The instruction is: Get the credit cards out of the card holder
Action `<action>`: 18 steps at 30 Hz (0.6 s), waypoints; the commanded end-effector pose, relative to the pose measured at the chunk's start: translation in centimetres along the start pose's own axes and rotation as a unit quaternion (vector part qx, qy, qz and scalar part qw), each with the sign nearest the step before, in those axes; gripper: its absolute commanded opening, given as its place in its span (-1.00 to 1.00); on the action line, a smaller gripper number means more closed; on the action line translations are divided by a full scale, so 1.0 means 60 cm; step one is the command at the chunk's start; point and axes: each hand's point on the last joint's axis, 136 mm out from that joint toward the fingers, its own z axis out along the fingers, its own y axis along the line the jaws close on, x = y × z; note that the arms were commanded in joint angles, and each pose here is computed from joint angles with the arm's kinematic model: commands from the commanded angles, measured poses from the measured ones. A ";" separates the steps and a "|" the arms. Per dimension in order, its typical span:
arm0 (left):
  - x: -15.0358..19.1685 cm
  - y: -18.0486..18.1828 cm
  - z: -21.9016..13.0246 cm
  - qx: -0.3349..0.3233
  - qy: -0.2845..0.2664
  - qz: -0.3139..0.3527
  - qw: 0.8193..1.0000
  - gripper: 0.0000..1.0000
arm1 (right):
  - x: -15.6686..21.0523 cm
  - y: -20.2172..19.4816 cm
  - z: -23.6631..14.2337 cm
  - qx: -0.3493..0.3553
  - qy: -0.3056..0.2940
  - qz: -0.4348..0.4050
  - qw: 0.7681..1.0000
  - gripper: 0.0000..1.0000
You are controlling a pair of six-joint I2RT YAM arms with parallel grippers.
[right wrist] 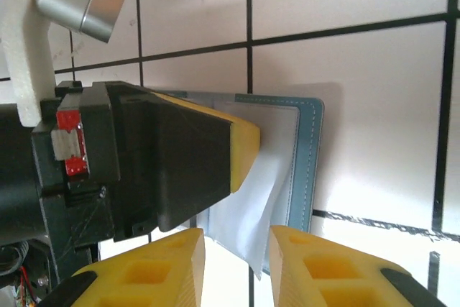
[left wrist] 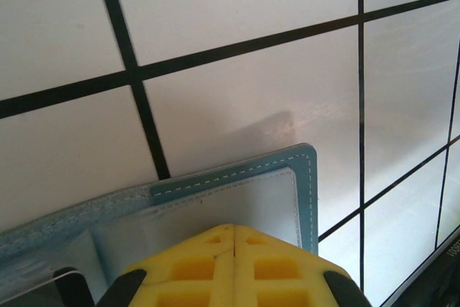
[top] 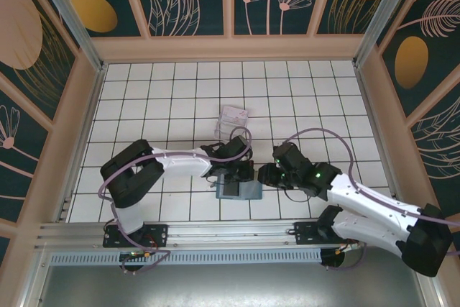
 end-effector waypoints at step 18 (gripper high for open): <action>-0.022 0.014 -0.112 -0.025 -0.102 0.004 0.994 -0.97 | 0.003 0.080 0.010 -0.084 0.040 0.022 0.995 -0.37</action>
